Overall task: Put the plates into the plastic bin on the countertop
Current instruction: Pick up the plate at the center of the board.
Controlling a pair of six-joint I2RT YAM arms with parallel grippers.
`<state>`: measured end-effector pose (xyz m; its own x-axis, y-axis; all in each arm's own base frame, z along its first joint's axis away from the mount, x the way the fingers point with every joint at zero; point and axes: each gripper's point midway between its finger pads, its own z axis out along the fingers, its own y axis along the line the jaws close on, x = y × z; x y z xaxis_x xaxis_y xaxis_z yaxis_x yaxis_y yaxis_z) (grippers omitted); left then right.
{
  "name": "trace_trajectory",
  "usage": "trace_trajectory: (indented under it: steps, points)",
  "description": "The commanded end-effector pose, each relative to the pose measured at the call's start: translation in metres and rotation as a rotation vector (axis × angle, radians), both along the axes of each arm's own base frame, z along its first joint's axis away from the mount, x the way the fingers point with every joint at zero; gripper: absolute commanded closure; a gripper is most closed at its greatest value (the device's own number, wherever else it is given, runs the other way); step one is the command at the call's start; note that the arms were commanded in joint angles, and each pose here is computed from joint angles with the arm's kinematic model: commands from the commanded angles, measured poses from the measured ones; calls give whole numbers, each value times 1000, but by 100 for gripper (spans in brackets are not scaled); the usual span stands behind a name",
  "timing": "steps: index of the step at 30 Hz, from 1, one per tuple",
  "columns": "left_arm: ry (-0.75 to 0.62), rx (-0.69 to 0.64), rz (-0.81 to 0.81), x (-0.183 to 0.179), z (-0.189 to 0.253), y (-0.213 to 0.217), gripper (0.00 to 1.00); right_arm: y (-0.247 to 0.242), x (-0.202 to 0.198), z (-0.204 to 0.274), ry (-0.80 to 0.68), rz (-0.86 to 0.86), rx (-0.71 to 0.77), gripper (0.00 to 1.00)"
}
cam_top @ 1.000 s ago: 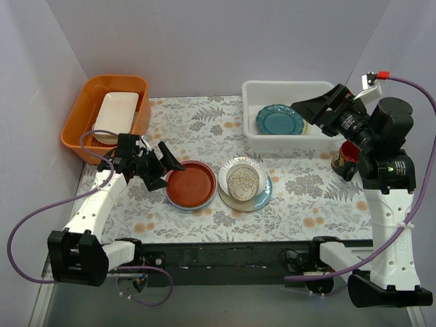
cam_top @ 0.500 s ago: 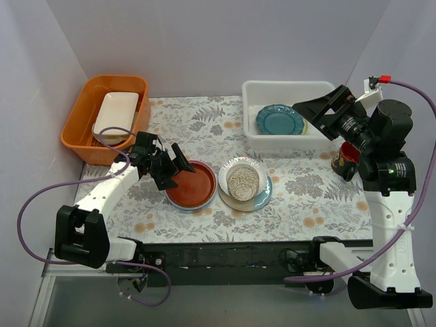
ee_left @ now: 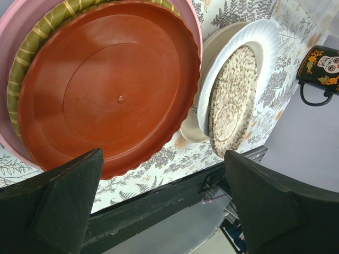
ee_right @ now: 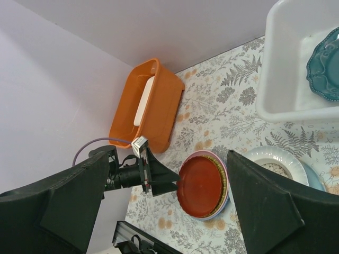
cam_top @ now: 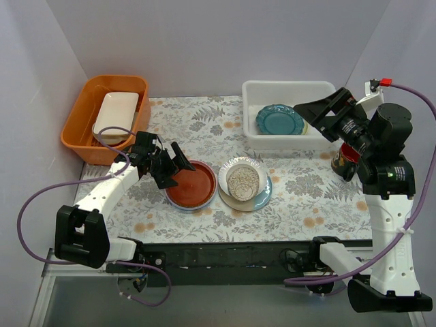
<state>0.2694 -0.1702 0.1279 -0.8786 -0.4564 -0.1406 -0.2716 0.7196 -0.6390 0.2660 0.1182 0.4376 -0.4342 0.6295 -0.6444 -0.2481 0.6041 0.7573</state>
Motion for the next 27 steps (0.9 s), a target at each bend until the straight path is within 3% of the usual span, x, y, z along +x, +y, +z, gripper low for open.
trace_trajectory:
  steps: [1,10,15,19,27]
  points:
    - [-49,5,2,5,10,0,2,-2,-1,16,-65,-14,15,2]
    - [-34,1,-2,-1,4,1,2,-2,10,6,-19,-18,27,2]
    - [-60,-2,-8,-5,14,2,2,16,-8,6,-110,132,13,2]
    - [-74,-3,-22,-9,24,2,2,26,-25,-24,-152,226,-10,2]
    - [-94,-57,-45,-21,41,-3,2,19,-29,-135,150,232,-113,2]
